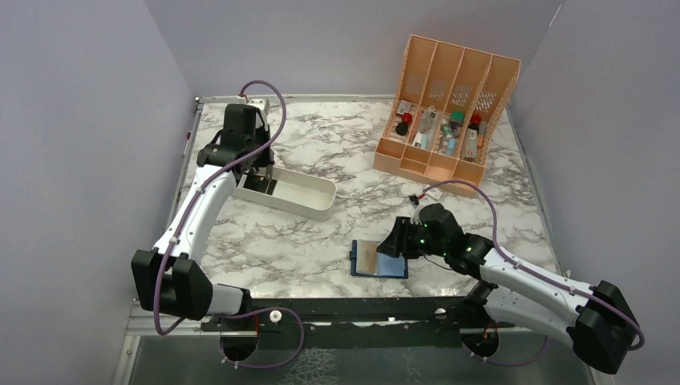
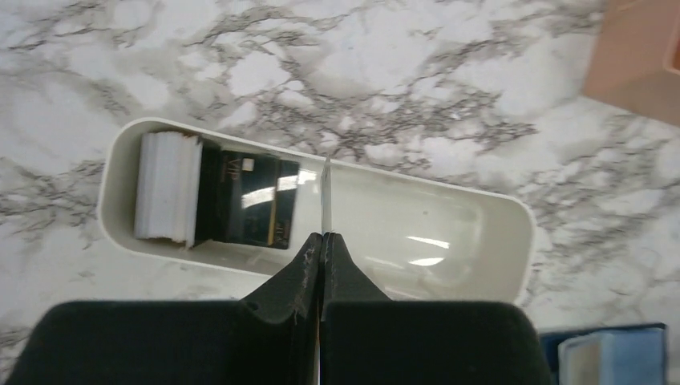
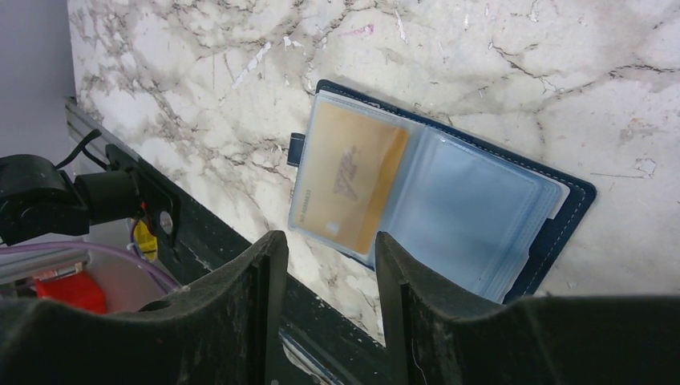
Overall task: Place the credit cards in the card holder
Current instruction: Pick up the credit card from the storage box, then insert the credit card into the card holder.
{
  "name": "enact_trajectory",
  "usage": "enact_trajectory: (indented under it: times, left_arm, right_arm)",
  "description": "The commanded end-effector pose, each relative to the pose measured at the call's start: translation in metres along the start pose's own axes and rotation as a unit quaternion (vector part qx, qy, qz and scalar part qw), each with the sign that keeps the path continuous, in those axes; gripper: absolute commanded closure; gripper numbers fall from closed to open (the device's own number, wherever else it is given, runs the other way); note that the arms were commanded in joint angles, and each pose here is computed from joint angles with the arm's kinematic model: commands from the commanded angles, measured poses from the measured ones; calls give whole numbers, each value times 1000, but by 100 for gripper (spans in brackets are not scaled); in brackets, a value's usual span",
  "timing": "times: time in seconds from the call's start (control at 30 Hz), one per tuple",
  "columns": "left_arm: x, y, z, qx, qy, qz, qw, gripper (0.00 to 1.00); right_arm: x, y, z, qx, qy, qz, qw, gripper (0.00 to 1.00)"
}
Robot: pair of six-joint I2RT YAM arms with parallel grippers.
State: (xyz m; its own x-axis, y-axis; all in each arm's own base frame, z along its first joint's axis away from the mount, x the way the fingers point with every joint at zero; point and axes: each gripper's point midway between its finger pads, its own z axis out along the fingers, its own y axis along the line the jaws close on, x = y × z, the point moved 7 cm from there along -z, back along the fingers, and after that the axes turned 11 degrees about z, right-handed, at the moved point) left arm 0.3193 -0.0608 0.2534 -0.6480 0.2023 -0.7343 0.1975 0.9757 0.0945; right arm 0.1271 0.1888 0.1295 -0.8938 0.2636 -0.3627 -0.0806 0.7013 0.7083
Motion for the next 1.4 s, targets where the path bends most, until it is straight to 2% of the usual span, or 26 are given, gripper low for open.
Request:
enact_trajectory:
  times: [0.0,0.13,0.23,0.4,0.5,0.67,0.83,1.07,1.23,1.37]
  left_arm:
    - [-20,-33,-37,142,-60,-66,986,100]
    - [-22,-52,-58,234,-92,-99,963,100]
    - [-19,-67,-69,304,-117,-126,937,100]
    - [2,-88,-76,386,-112,-179,898,100]
    - [20,-101,-75,416,-94,-199,882,100]
    - [42,-128,-76,424,-72,-201,880,100]
    - [63,-158,-73,442,-52,-220,868,100]
    - [96,-184,-54,429,-19,-249,868,100]
    - [121,-208,-45,425,-4,-265,865,100]
    - [134,-231,-43,434,4,-252,865,100]
  right_arm:
    - [4,-4,-3,11,1,12,1000,50]
    - [5,-10,-5,28,-7,16,999,51]
    - [6,-13,-6,38,-10,19,999,51]
    - [6,-17,-7,53,-10,23,998,52]
    - [7,-19,-6,59,-11,27,998,52]
    - [9,-24,-3,68,-7,32,997,53]
    - [8,-25,-1,76,-8,33,996,56]
    - [6,-26,5,86,-7,29,996,60]
    - [7,-38,11,121,-9,21,992,64]
    - [8,-47,14,151,-9,18,988,65]
